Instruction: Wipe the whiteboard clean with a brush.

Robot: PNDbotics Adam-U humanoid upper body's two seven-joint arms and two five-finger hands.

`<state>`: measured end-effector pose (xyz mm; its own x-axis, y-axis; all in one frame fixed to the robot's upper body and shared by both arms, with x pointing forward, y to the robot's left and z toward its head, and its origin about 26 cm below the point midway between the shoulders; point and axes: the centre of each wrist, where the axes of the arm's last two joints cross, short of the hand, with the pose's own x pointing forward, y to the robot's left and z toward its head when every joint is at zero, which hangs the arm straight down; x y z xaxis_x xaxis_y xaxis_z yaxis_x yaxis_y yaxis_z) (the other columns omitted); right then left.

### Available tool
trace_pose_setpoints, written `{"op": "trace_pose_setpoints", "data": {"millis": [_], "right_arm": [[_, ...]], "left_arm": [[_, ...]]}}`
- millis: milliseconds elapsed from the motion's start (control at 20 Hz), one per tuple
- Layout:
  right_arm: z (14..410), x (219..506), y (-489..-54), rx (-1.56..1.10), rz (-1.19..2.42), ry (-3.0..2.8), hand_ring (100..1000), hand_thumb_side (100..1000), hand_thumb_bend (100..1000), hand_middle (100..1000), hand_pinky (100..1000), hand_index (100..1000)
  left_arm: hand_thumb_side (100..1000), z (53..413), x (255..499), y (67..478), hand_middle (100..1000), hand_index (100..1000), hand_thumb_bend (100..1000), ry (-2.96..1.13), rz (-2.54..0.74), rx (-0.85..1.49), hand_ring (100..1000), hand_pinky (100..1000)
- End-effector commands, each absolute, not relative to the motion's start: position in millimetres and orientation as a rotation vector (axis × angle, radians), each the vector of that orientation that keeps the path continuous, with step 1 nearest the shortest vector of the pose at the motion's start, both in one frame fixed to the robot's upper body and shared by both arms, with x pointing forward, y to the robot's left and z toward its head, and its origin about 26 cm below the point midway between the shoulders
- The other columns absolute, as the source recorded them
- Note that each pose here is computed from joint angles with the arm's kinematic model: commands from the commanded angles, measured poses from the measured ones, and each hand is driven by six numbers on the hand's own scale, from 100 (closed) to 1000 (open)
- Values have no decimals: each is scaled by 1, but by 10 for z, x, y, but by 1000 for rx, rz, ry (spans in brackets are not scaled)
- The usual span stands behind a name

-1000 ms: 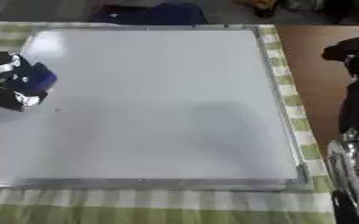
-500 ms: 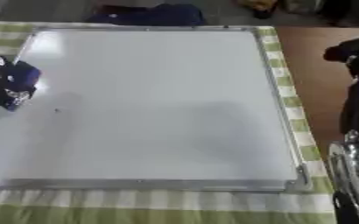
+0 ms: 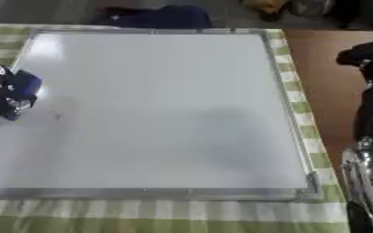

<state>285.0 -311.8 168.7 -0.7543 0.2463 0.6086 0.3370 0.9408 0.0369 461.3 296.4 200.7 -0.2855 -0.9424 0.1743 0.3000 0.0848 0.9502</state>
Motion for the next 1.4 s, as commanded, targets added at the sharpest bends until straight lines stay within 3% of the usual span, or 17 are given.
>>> {"op": "trace_pose_setpoints", "data": {"millis": [50,700,1150,1400], "right_arm": [[1765,2823,-3139,-429,-170,-2490,554,896,100,413,571,536],[1766,2825,-3133,-424,-178,-2496,554,894,100,413,572,536],[1761,2825,-3130,-426,-180,-2491,554,891,100,411,574,535],[1759,2824,-3129,-428,-180,-2487,554,891,100,411,574,535]], "left_arm": [[459,2077,4622,2982,341,100,100,-1255,-1475,765,551,383],[506,1838,4668,2876,333,100,104,-1158,-1595,766,550,390],[618,1799,4685,2783,332,100,171,-1127,-1675,741,554,398],[617,1811,4691,2717,319,100,159,-1134,-1705,730,545,395]]}}
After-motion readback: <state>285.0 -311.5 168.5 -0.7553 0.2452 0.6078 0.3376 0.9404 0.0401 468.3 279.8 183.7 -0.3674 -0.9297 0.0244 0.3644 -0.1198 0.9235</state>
